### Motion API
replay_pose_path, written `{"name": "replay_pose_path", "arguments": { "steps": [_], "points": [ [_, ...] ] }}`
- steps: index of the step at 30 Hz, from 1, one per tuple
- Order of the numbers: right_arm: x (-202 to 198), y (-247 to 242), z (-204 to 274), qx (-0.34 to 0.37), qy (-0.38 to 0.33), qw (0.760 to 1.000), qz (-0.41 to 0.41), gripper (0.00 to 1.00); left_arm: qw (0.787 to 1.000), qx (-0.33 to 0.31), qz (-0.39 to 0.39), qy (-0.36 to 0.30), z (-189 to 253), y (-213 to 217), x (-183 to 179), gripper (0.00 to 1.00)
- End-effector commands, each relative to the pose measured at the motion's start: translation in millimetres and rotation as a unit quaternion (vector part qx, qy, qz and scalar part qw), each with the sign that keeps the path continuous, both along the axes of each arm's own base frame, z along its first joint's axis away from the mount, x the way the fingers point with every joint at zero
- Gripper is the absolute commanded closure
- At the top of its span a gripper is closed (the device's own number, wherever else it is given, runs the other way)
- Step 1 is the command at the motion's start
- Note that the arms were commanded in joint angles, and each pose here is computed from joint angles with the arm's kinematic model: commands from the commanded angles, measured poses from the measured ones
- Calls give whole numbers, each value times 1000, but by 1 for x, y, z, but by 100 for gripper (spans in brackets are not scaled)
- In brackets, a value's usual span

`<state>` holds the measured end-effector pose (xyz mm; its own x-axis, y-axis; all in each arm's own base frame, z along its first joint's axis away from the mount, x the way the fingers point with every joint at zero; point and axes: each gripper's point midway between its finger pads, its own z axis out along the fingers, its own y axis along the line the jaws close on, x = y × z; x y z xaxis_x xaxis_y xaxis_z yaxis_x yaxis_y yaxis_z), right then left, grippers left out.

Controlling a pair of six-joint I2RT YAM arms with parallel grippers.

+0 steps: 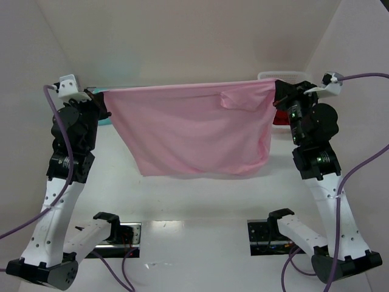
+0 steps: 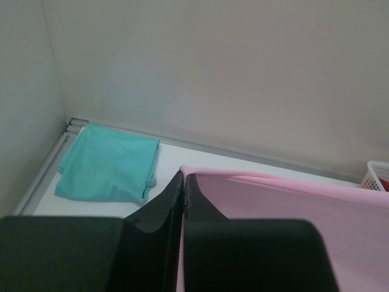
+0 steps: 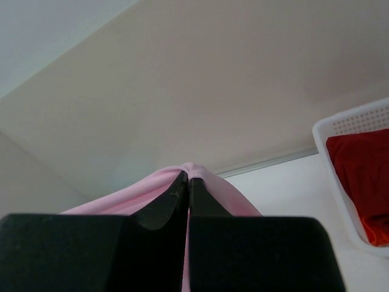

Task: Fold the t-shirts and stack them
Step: Flatten out the tshirt

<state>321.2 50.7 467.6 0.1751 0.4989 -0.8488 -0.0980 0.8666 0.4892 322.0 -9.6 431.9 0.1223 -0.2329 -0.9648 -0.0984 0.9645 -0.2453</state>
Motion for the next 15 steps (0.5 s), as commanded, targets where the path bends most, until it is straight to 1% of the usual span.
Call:
{"name": "replay_pose_path", "arguments": {
  "steps": [1, 4, 7, 8, 9, 10, 11, 13, 14, 15],
  "points": [
    [-11, -13, 30, 7, -43, 999, -22, 100, 999, -25, 27, -25, 13, 13, -12, 100],
    [-21, -9, 35, 14, -49, 999, -6, 100, 999, -32, 38, -21, 9, 18, -22, 100],
    [-40, -4, 43, 23, -66, 997, 19, 100, 997, -42, 36, -53, 26, 21, -53, 100],
    [-53, -2, 47, 30, -78, 996, 31, 100, 996, -44, 36, -64, 34, 23, -61, 100],
    [-61, 0, 52, 34, -87, 995, 41, 100, 997, -48, 31, -61, 32, 21, -68, 100],
    [-68, 7, 53, 38, -92, 993, 64, 100, 995, -51, 30, -80, 43, 24, -84, 100],
    [-84, 9, 61, 36, -110, 990, 78, 100, 995, -50, 30, -75, 42, 25, -92, 100],
    [-98, 21, 59, 36, -111, 986, 120, 100, 993, -50, 36, -96, 51, 30, -117, 100],
    [-105, 24, 59, 32, -112, 985, 130, 100, 993, -51, 44, -92, 47, 34, -124, 100],
    [-122, 23, 65, 37, -123, 982, 139, 100, 993, -52, 43, -100, 52, 35, -133, 100]
  ]
}}
